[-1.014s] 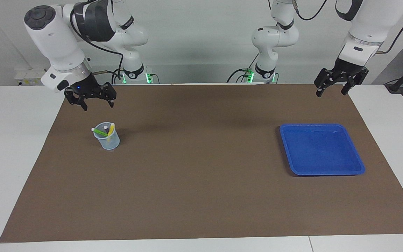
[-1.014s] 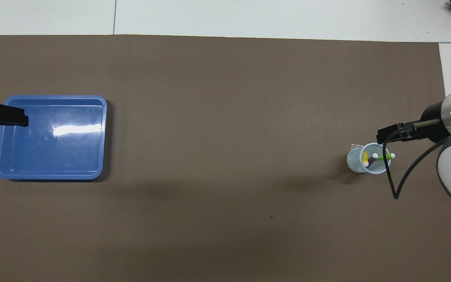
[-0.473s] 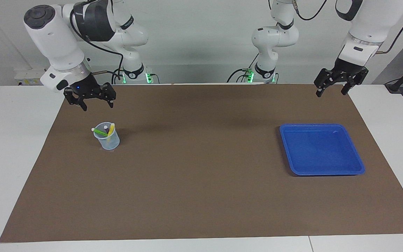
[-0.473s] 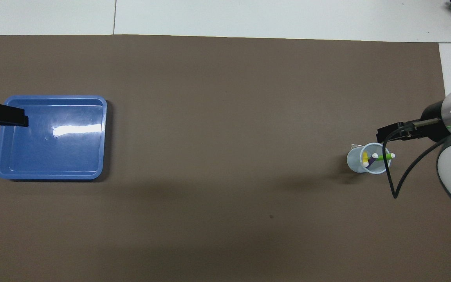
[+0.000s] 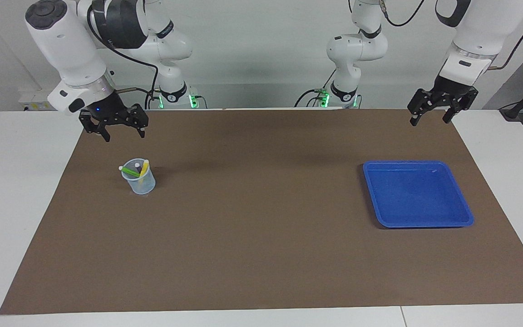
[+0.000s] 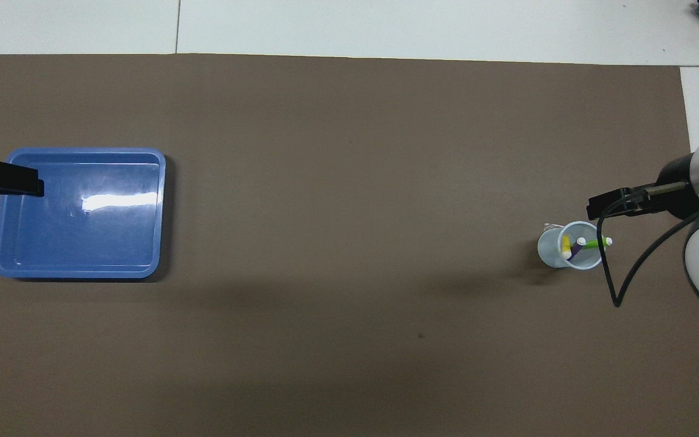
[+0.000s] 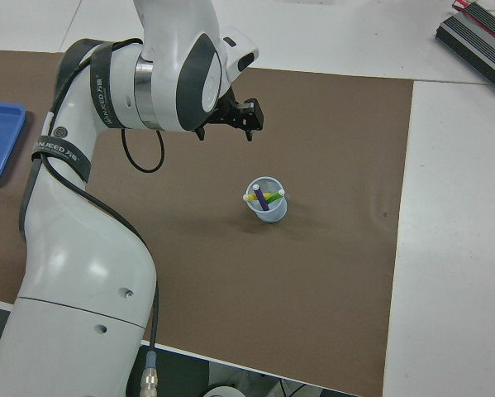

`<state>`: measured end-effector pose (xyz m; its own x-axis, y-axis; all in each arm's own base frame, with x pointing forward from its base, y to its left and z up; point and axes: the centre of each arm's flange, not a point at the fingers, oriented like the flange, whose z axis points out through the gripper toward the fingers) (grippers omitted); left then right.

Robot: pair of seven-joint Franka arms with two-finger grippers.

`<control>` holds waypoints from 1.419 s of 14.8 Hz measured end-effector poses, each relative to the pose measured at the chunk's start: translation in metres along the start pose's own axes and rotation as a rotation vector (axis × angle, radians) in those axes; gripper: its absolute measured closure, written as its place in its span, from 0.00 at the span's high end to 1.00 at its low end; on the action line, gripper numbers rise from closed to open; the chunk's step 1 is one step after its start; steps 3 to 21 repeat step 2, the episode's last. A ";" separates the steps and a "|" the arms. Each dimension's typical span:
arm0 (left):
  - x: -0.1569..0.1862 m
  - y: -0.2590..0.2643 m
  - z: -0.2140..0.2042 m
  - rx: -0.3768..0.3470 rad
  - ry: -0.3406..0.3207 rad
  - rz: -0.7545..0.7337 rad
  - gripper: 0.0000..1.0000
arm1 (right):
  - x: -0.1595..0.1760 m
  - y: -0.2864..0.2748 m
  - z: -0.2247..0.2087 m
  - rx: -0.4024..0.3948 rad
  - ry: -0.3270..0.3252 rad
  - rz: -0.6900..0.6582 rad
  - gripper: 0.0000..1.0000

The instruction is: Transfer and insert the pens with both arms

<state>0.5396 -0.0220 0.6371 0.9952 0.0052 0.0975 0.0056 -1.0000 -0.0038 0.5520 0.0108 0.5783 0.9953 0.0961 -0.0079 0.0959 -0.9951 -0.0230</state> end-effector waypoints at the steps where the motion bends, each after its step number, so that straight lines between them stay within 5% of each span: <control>1: 0.000 0.000 0.000 0.000 0.000 0.000 1.00 | 0.000 0.000 0.000 0.000 0.001 0.000 1.00; 21: 0.000 0.000 0.000 0.000 0.000 0.000 1.00 | 0.000 0.000 -0.001 0.000 0.001 0.000 1.00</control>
